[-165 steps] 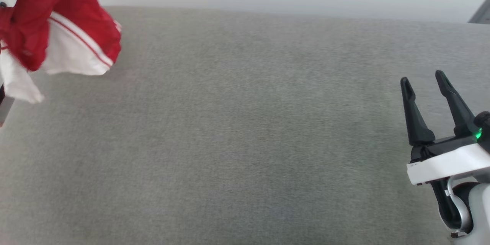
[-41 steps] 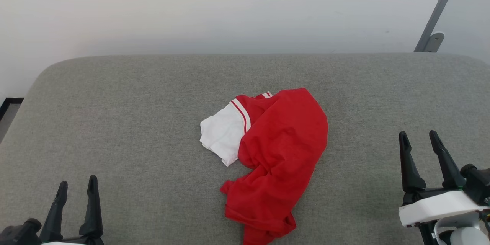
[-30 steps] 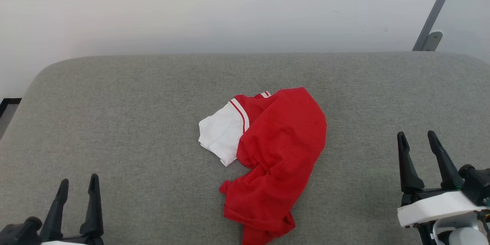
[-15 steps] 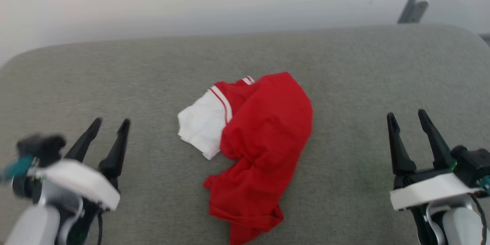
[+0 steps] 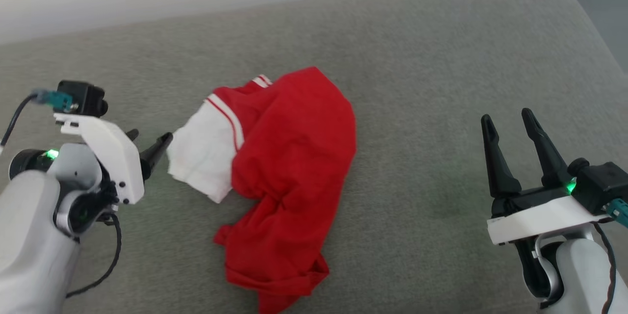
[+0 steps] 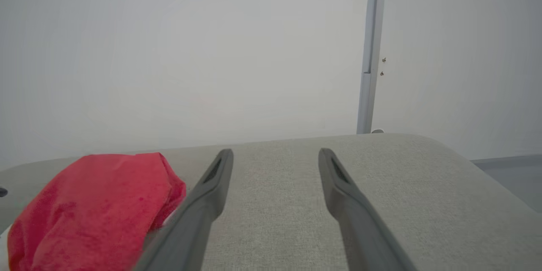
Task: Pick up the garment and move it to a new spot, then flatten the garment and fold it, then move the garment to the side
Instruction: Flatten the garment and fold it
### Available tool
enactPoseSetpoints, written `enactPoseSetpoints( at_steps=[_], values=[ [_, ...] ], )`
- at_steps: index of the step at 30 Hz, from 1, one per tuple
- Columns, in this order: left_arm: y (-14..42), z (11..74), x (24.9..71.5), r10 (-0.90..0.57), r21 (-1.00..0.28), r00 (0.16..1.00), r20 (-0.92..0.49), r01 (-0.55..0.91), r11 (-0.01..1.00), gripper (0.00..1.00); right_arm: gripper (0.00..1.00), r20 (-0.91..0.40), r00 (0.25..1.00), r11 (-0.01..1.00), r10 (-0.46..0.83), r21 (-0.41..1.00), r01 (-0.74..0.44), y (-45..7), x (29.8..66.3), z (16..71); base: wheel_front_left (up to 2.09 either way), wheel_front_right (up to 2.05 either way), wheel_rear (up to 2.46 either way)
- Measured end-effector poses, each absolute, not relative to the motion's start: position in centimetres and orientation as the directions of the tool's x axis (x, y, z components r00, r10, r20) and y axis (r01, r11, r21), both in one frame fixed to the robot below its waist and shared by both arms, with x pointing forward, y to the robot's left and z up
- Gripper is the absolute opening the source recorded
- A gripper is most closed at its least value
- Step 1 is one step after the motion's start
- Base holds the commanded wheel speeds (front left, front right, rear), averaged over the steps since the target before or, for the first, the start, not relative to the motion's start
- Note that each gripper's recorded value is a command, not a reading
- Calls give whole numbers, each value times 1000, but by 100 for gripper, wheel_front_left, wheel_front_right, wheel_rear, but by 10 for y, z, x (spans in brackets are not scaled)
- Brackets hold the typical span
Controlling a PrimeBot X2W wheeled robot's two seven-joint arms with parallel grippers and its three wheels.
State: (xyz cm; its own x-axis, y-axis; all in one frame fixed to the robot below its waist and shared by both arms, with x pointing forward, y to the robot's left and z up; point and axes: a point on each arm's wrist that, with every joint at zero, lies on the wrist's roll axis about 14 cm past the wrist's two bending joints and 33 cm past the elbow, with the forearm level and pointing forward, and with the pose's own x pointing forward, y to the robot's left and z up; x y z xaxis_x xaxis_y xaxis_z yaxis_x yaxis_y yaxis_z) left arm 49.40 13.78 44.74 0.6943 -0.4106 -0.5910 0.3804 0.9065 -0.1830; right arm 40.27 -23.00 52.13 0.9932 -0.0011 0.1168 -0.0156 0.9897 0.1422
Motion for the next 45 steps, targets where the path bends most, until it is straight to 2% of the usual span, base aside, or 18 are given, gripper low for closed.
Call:
enactPoseSetpoints(
  at_steps=[8, 17, 18, 19, 28, 35, 39, 43, 44, 45],
  values=[
    [129, 383, 494, -334, -178, 482, -810, 341, 923, 100, 100, 71, 996, 989, -51, 139, 41, -246, 403, 506, 0, 0, 0],
    [125, 358, 499, -257, -189, 324, -911, 227, 955, 100, 100, 44, 998, 991, -47, 129, 41, -247, 415, 495, 0, 0, 0],
    [124, 359, 499, -252, -184, 309, -917, 231, 955, 53, 100, 47, 998, 991, -43, 129, 37, -246, 417, 496, 0, 0, 0],
    [121, 359, 499, -259, -189, 307, -916, 240, 952, 0, 100, 50, 998, 991, -40, 128, 33, -245, 419, 497, 0, 0, 0],
    [149, 369, 502, -237, -167, 366, -900, 213, 963, 0, 100, 54, 999, 992, 6, 127, -13, -231, 430, 495, 0, 0, 0],
    [243, 380, 484, -33, -1, 419, -907, 77, 997, 0, 100, 63, 998, 991, 29, 128, -37, -222, 435, 496, 0, 0, 0],
    [277, 382, 463, 43, 47, 404, -914, 0, 999, 0, 100, 61, 997, 990, 38, 131, -46, -219, 437, 495, 0, 0, 0],
    [279, 376, 442, 24, 4, 379, -925, -55, 999, 0, 100, 59, 997, 988, 57, 139, -65, -211, 440, 493, 0, 0, 0],
    [277, 376, 440, 21, 1, 385, -923, -51, 999, 11, 100, 58, 996, 987, 63, 141, -71, -208, 440, 492, 0, 0, 0],
    [276, 376, 440, 16, -3, 395, -919, -48, 999, 47, 100, 59, 996, 987, 70, 143, -77, -206, 440, 493, 0, 0, 0]
  ],
)
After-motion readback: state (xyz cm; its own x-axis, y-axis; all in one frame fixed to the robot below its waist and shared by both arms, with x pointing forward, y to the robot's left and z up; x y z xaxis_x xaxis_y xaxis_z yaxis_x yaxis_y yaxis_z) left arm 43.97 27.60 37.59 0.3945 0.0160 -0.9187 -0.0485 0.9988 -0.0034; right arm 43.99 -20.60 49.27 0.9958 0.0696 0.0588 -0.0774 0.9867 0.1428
